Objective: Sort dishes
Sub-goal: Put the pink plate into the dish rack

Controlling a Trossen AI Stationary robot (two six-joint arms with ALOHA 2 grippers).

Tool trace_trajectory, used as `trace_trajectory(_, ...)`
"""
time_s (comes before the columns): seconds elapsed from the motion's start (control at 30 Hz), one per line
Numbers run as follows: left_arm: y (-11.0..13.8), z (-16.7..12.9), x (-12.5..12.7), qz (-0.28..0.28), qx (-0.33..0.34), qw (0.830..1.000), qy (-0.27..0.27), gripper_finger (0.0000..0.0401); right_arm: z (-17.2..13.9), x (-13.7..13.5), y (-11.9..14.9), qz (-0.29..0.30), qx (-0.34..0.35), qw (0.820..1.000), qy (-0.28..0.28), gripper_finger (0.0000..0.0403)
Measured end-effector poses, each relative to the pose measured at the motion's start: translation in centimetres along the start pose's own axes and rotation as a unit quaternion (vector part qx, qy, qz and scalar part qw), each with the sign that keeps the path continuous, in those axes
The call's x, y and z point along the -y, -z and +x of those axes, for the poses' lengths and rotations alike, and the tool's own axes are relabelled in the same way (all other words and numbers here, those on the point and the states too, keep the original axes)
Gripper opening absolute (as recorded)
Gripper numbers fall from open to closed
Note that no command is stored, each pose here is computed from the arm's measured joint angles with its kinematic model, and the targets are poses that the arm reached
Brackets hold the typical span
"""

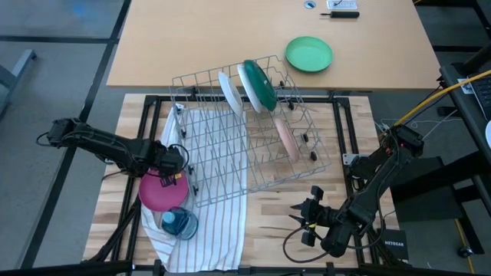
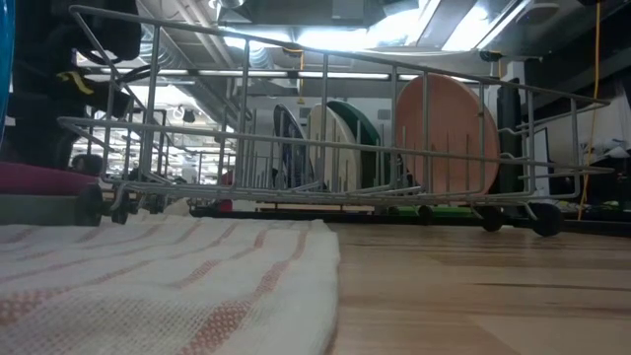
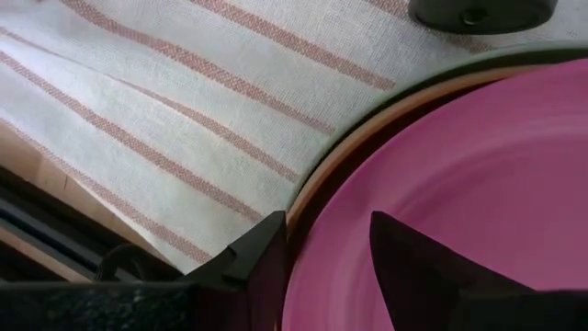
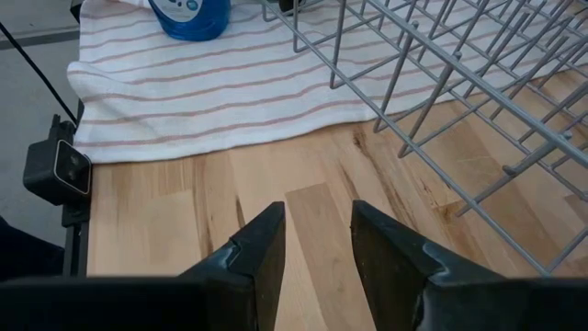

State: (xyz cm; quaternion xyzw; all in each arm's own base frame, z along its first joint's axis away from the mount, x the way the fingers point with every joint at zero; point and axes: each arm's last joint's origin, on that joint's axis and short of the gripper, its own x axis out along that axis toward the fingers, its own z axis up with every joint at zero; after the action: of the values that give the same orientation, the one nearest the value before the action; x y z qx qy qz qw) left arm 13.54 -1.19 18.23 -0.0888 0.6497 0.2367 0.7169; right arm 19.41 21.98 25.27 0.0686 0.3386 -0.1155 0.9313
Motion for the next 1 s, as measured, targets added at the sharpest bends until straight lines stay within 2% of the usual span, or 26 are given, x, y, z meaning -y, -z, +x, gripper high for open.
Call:
trace_trajectory(0.4,-0.3,-0.6,0.0,-0.015,0.007,1.0,-0.002,0.0149,0.0,0.0,0.0,0.0,0.0,1.0,0.0,0.0129)
trace_trajectory(0.57,-0.2,-0.3,-0.2,-0.035,0.017,0.999,-0.025,0.0149,0.0,0.0,0.0,0.001,0.0,1.0,0.0,0.0129)
trace_trajectory(1.0,-0.5,0.5,-0.8,-0.089,0.005,0.996,-0.014,0.0149,0.0,0.0,0.0,0.004,0.0,1.0,0.0,0.0129)
